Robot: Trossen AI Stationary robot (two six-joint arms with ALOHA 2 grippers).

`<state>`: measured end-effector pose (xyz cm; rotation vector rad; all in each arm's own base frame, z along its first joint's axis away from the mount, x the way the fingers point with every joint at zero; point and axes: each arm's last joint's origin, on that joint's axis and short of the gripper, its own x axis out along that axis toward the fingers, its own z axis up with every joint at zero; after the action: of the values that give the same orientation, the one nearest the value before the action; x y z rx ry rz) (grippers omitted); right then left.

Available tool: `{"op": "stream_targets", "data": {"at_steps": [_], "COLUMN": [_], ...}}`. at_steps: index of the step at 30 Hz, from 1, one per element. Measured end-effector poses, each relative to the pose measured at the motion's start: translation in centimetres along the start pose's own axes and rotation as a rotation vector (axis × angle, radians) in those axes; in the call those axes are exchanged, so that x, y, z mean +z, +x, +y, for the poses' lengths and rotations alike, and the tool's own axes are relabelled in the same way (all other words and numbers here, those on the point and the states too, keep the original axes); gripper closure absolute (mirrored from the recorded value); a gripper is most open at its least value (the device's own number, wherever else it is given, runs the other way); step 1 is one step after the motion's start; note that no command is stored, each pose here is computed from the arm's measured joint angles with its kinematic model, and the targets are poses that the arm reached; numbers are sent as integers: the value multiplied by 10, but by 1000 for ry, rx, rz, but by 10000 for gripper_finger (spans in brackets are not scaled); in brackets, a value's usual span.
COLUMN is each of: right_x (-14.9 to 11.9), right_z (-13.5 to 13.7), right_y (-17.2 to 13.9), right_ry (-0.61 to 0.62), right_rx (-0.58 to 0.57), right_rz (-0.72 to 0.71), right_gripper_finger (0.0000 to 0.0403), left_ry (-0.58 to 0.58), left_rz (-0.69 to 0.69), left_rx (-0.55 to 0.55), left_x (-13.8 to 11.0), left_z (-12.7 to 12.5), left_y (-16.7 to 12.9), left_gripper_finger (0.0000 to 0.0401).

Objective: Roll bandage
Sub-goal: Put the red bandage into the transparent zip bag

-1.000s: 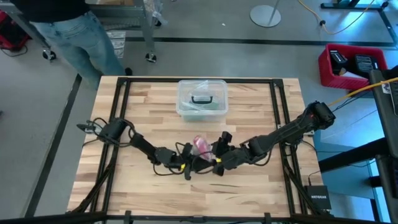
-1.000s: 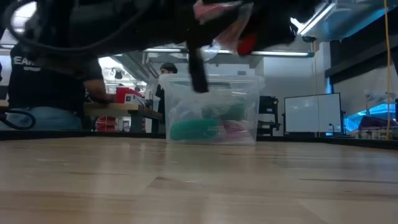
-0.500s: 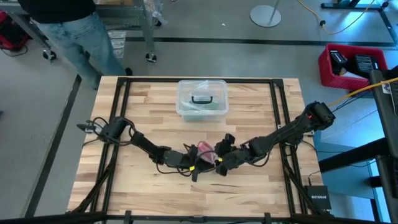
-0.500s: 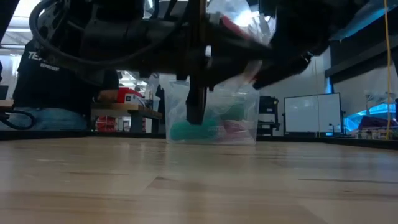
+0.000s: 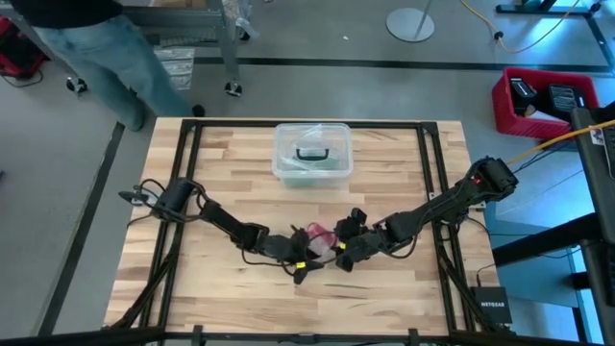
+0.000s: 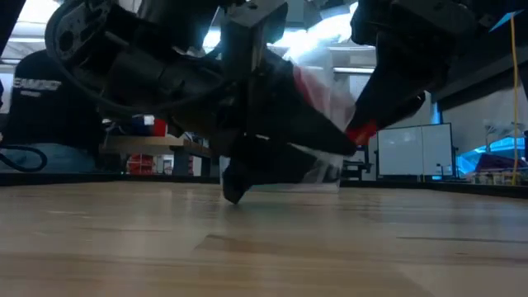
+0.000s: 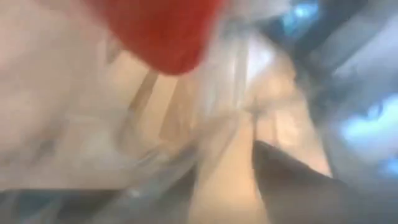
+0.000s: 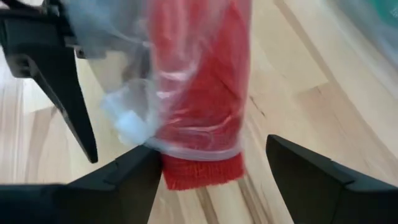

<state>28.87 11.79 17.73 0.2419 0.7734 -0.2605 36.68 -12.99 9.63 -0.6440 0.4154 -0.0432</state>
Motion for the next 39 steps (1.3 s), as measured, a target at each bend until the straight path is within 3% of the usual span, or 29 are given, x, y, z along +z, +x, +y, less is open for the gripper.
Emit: {"op": "stream_targets", "data": {"at_steps": [4,11,16,19,35,39], "right_x": [1,2,3,3,-2,-5], "right_z": [0,0,-1,-1,-4,-6], "right_y": [0,0,0,0,-1,-3], "right_ry": [5,12,11,9,-48,-63], "right_rx": [-6,-11,-34,-45,-60,-50], "right_rz": [-14,-24,-39,-44,16,64], "right_gripper_finger": [117,117,117,117,117,117], "left_ry": [35,61,67,59,-53,-10], "left_rz": [73,200,175,185,142,198], "left_rx": [25,-69,-55,-4,43,18], "left_x": [-4,4,19,19,26,33], "left_z": [2,-7,-8,-1,6,5], "left_y": [-1,-12,-17,-17,-15,-21], "left_gripper_finger": [249,248,248,248,248,248]}}
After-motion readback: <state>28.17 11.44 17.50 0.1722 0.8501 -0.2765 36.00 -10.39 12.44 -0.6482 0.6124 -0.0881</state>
